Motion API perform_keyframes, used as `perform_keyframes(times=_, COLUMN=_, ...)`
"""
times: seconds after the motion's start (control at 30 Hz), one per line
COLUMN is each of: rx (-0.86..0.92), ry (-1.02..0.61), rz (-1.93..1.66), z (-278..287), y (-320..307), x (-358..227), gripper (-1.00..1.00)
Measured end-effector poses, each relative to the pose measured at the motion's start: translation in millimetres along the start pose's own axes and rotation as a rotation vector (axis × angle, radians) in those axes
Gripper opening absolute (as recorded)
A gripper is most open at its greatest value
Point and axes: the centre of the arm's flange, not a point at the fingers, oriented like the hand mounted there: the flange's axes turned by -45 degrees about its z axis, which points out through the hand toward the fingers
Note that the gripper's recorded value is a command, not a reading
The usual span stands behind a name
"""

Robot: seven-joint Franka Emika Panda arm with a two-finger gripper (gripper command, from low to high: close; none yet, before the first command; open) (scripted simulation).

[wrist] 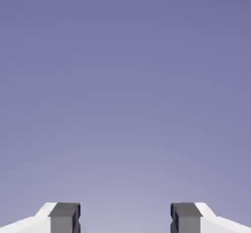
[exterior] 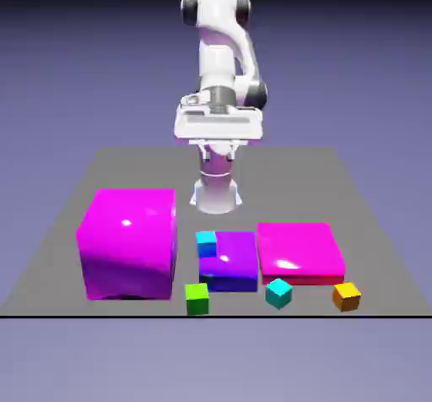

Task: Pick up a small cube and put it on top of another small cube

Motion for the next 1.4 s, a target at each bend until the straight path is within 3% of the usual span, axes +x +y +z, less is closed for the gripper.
perform_keyframes(times=0.33, rx=0.042, ry=-0.401, rz=-0.225, z=100, y=-61, x=32, gripper=0.0)
perform_keyframes(times=0.67, rx=0.066, ry=-0.783, rz=-0.437, z=199, y=-127, x=24, gripper=0.0)
perform_keyframes(times=1.23, rx=0.059, ry=-1.392, rz=-0.722, z=337, y=-217, x=-61, gripper=0.0)
perform_keyframes(times=1.37, rx=0.057, ry=-1.392, rz=-0.721, z=360, y=-202, x=-114, gripper=0.0)
perform_keyframes(times=1.4, rx=0.058, ry=-1.392, rz=-0.721, z=363, y=-200, x=-120, gripper=-1.0)
